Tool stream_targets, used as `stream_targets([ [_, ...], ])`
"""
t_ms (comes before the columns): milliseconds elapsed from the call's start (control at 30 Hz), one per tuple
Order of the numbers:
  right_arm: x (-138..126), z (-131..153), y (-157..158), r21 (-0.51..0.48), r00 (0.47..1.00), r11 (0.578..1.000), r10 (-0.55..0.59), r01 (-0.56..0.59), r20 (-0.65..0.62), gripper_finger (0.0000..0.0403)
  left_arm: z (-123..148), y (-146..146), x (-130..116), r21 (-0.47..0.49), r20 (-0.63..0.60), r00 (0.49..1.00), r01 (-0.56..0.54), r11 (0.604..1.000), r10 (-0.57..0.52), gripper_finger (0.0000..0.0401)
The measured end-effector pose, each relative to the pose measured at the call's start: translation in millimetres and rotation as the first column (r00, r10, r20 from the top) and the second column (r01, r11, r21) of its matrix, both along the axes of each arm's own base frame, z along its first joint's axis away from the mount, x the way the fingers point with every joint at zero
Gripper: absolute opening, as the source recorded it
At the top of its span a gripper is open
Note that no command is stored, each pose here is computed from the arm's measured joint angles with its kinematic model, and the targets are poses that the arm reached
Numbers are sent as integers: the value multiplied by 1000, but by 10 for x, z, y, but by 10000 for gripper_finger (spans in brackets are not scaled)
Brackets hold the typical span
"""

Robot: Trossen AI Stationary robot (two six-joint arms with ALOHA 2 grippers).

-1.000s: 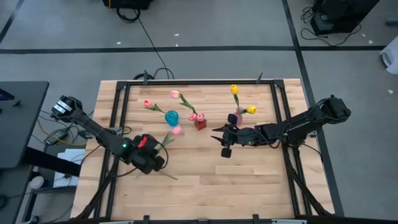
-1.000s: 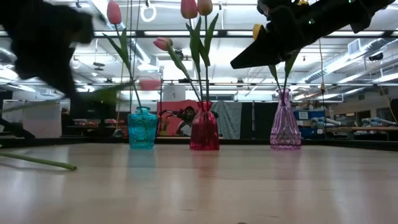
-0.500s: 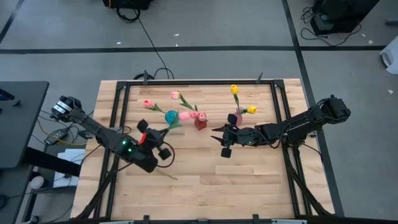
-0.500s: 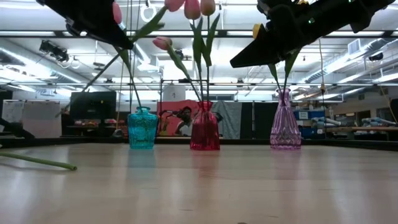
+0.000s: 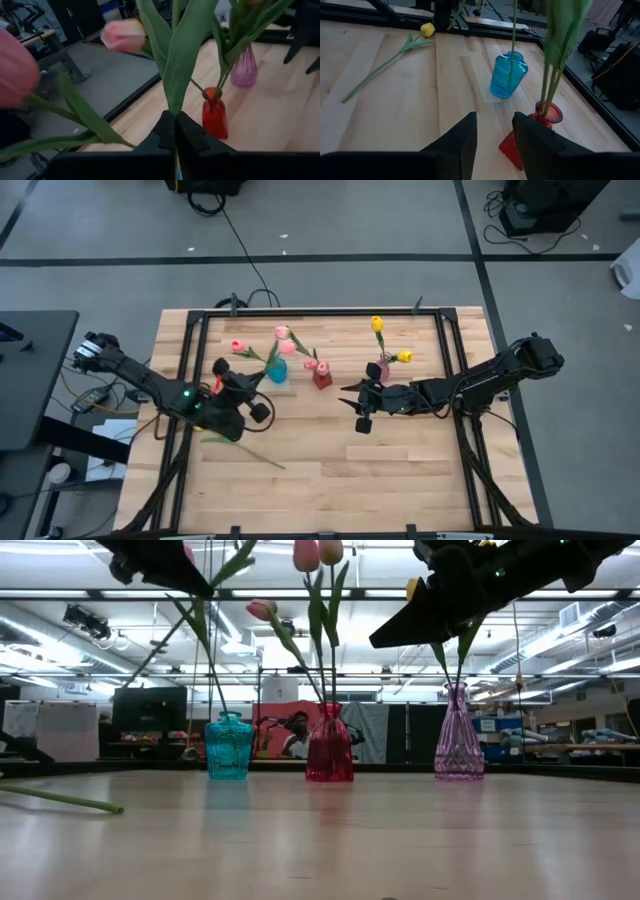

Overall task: Sort flowers into vase by color
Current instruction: Put the light pink flower into the blue vase

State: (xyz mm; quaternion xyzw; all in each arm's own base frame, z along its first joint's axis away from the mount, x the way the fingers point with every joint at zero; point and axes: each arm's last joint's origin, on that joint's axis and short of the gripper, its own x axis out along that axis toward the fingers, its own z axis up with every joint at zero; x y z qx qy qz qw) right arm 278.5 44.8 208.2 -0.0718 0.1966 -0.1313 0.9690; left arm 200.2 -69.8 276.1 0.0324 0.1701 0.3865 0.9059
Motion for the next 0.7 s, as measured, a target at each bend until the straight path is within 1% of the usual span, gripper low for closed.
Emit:
stream_targets([
  [100,0,1,-1,0,1000,1000,0,0,1,139,64,25,3,6,37,999,15,1000,-15,4],
  [200,5,11,1,3,1000,1000,0,0,13,139,54,57,81,13,45,996,78,997,-79,4],
  [300,7,17,2,5,1000,1000,0,0,20,139,45,148,179,29,69,989,129,991,-131,4],
  [433,7,17,1,4,1000,1000,0,0,19,139,72,292,249,91,128,974,178,980,-189,3],
  [533,6,14,1,4,1000,1000,0,0,16,139,115,392,274,159,222,944,210,965,-242,3],
  [633,4,9,0,3,1000,1000,-1,1,11,139,64,505,278,205,261,924,230,951,-279,3],
  [700,3,8,1,3,1000,1000,-1,1,10,139,17,586,271,220,269,921,226,949,-282,3],
])
